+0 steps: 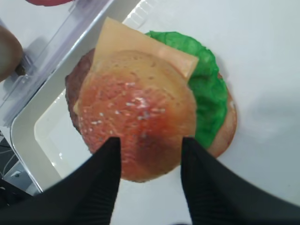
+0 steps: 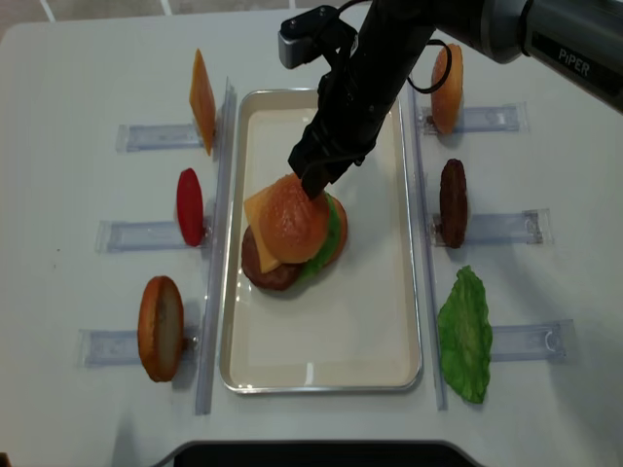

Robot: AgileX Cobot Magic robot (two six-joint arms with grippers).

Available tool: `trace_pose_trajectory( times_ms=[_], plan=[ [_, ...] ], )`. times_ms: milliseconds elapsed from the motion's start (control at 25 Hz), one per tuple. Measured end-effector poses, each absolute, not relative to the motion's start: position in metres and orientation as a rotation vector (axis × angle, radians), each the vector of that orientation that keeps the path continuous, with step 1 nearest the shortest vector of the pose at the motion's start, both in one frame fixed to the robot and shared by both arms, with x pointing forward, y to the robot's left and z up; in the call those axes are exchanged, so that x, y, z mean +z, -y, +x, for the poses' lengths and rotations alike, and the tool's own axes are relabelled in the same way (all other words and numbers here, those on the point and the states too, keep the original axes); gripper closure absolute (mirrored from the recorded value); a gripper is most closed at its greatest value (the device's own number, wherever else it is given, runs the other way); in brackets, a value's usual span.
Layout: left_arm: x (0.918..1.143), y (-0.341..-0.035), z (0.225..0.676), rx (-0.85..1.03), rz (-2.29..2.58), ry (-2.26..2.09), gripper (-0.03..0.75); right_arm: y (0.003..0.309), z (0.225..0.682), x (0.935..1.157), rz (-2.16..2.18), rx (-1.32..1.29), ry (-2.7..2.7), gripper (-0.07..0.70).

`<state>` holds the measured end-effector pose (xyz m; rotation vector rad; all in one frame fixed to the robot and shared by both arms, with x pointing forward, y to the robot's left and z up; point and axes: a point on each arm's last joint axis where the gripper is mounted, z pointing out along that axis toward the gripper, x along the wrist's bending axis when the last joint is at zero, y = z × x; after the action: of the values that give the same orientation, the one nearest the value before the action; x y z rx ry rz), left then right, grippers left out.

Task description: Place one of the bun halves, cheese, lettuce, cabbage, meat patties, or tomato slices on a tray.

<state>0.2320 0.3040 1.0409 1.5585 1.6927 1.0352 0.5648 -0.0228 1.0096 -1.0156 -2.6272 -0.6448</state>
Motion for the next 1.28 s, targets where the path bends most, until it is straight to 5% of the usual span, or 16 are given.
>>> trace_pose_trajectory(
  times_ms=[560,1000,1280],
  plan=[
    [1.041,-0.304,0.232,1.035,1.558,-1.693,0.716,0.034,0.570,1.012,-1.099,-0.597,2.638,0.262],
    [1.041,-0.304,0.232,1.035,1.558,-1.693,0.716,0.078,0.562,1.105,-1.536,-0.612,2.837,0.261],
    [1.041,-0.304,0.232,1.035,1.558,-1.693,0.716,0.136,0.590,1.111,-1.878,-0.550,2.725,0.261]
  ],
)
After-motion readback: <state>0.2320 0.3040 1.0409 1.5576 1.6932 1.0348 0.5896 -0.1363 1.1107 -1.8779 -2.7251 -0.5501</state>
